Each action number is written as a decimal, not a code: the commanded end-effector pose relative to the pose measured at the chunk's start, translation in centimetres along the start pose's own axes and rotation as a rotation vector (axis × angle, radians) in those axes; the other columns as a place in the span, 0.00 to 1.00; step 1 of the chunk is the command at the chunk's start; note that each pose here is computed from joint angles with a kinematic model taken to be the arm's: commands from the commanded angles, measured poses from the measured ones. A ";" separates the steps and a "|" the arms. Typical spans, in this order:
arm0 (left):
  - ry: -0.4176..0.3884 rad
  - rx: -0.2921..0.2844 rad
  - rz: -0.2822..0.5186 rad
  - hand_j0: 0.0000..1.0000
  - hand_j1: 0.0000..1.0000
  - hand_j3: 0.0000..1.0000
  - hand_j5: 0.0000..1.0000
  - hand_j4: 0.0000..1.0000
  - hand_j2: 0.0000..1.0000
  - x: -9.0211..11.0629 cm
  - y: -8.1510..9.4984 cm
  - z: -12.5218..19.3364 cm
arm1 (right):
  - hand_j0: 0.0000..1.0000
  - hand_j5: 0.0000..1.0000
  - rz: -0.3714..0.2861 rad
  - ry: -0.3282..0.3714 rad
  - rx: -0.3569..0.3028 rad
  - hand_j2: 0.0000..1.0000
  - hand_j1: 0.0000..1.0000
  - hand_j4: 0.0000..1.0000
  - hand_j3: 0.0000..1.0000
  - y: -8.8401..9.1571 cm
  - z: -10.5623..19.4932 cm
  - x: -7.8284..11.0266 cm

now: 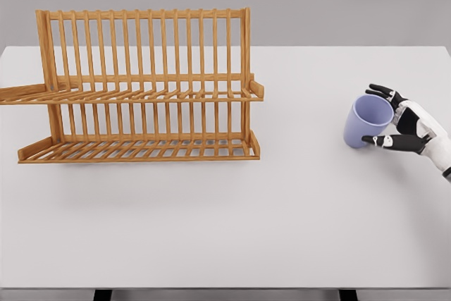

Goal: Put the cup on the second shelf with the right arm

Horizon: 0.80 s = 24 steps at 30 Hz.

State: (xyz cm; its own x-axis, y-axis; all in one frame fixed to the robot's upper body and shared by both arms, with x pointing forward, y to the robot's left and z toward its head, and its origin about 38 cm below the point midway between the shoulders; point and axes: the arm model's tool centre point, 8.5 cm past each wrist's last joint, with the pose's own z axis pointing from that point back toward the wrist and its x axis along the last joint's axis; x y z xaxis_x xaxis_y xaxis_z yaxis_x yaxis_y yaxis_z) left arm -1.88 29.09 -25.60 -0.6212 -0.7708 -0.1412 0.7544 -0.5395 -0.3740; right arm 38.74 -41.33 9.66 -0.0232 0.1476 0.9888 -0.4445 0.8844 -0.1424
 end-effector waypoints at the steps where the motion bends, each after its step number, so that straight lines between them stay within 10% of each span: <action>1: 0.000 -0.001 0.000 1.00 1.00 1.00 1.00 1.00 1.00 0.0 0.0 0.0 | 0.80 0.80 -0.003 -0.003 0.000 0.80 0.80 0.80 0.80 0.0 0.0 0.1; 24: 0.000 -0.001 0.000 1.00 1.00 1.00 1.00 1.00 1.00 0.0 0.0 0.0 | 0.60 0.60 0.026 -0.095 0.022 0.60 0.60 0.60 0.60 0.3 -1.5 3.1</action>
State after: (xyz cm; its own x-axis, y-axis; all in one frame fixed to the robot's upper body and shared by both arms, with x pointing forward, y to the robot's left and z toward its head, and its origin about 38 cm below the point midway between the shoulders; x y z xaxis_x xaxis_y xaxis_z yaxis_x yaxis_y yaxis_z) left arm -1.87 29.09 -25.60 -0.6211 -0.7709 -0.1413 0.7545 -0.5394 -0.3739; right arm 39.82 -40.21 12.13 -0.1034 0.1333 0.9857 -0.4568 0.8739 -0.1661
